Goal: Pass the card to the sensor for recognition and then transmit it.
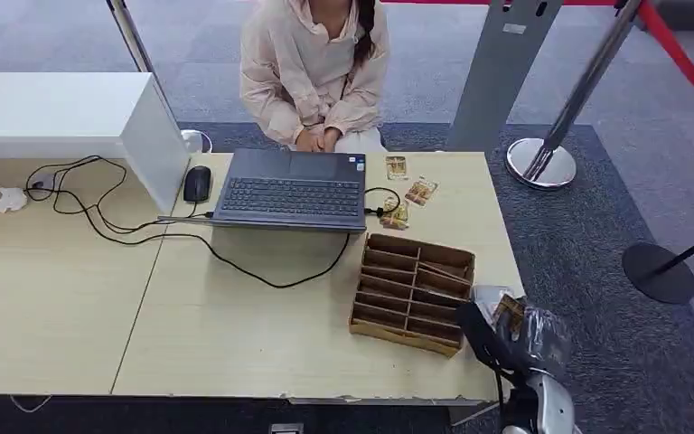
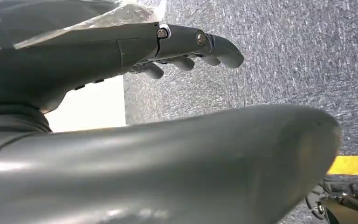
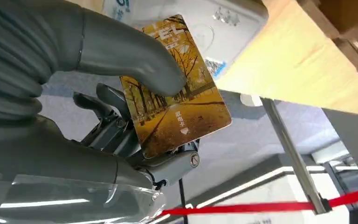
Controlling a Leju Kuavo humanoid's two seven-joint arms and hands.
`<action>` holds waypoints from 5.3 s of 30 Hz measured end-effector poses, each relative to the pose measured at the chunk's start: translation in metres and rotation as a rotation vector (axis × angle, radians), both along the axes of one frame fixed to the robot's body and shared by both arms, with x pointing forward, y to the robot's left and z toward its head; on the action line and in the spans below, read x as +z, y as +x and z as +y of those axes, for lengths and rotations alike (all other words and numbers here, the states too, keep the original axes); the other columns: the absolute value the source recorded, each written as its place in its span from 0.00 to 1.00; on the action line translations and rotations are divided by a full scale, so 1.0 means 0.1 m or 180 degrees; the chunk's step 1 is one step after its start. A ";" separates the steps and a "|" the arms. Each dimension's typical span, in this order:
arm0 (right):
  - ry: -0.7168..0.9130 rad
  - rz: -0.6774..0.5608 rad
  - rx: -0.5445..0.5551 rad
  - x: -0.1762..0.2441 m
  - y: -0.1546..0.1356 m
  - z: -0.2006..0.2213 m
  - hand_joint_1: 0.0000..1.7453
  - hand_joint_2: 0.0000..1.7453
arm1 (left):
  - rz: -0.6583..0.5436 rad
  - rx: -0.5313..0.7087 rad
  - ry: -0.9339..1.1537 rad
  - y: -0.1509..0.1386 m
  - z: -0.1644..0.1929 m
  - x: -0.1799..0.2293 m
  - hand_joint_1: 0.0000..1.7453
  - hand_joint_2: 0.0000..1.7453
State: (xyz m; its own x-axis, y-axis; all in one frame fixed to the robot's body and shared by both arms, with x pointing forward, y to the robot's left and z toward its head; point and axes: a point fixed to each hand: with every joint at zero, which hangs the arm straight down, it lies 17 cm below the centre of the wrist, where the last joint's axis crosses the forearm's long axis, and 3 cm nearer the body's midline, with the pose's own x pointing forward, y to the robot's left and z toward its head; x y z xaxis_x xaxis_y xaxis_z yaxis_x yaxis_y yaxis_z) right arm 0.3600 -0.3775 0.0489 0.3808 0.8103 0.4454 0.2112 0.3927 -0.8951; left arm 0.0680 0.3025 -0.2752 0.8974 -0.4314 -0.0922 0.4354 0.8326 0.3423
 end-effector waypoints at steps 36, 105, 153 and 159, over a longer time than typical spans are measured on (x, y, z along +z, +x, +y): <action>-0.0422 -0.1665 0.0884 2.44 0.56 0.99 1.00 1.00 | -0.0021 -0.0268 -0.0131 0.07 -0.08 -0.01 0.00 0.00; -0.0347 -0.1110 0.1435 2.40 1.80 1.92 0.00 1.00 | -0.0124 -0.0481 -0.0162 0.20 -0.06 0.00 0.00 0.00; 0.0398 -0.2141 0.1116 2.71 0.45 1.23 0.00 1.00 | 0.0052 -0.0158 -0.0026 -0.03 0.03 -0.01 0.00 0.00; 0.0350 -0.2115 0.1199 2.74 0.34 1.27 0.00 1.00 | 0.0052 -0.0145 -0.0024 -0.03 0.02 -0.01 0.00 0.00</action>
State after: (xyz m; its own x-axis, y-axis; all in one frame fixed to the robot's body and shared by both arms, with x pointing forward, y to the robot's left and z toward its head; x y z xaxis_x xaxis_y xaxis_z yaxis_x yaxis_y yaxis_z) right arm 0.3938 -0.2501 0.3230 -0.2875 0.7701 0.5694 0.5251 0.6239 -0.5788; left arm 0.0652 0.3049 -0.2760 0.8752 -0.4727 -0.1033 0.4786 0.8143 0.3284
